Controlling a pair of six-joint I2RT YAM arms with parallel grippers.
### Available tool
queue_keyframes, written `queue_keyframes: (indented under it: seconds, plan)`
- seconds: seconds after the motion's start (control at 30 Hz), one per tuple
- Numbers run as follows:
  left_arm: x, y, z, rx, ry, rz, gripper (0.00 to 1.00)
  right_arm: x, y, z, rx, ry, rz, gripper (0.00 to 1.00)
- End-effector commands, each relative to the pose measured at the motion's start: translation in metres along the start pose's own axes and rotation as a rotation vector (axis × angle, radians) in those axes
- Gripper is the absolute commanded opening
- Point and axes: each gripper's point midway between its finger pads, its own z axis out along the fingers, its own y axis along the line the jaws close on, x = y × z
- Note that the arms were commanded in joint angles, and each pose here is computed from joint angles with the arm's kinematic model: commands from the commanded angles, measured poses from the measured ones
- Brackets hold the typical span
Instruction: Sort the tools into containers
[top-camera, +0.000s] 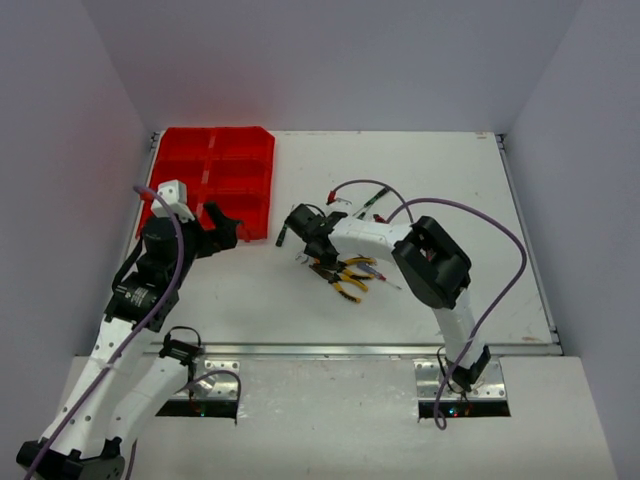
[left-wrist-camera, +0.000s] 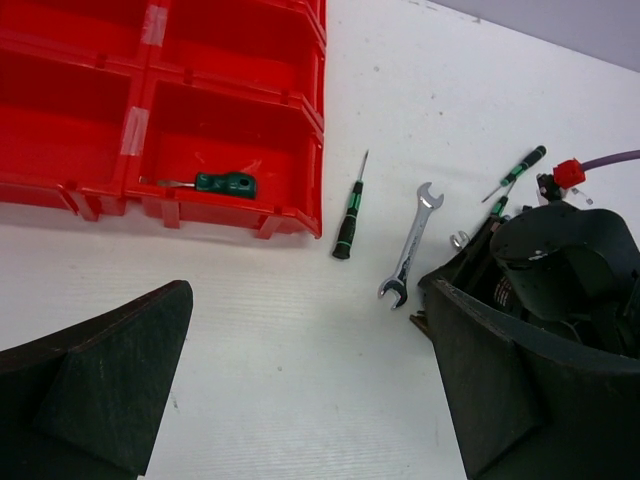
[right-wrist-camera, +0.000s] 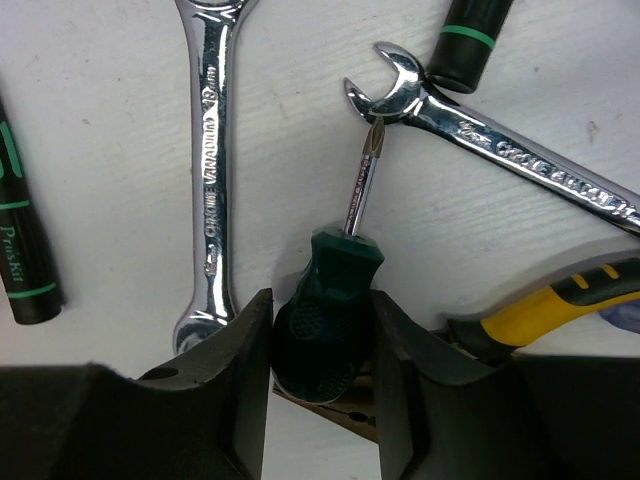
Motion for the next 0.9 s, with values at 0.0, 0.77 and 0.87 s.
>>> queue_keyframes:
  seconds: [0.0, 0.77, 0.87]
  plan:
    - [-0.013, -0.018, -0.005, 0.087, -0.039, -0.007, 1.00, -0.041, 0.024, -0.043, -0.198, -0.140, -0.044, 0.05]
    - [0.056, -0.174, -0.032, 0.823, 0.328, -0.292, 0.83, -0.001, 0.013, -0.310, -1.564, -0.409, -0.710, 0.00]
    - [0.058, -0.183, -0.040, 0.896, 0.355, -0.309, 0.53, -0.001, 0.016, -0.314, -1.579, -0.400, -0.713, 0.00]
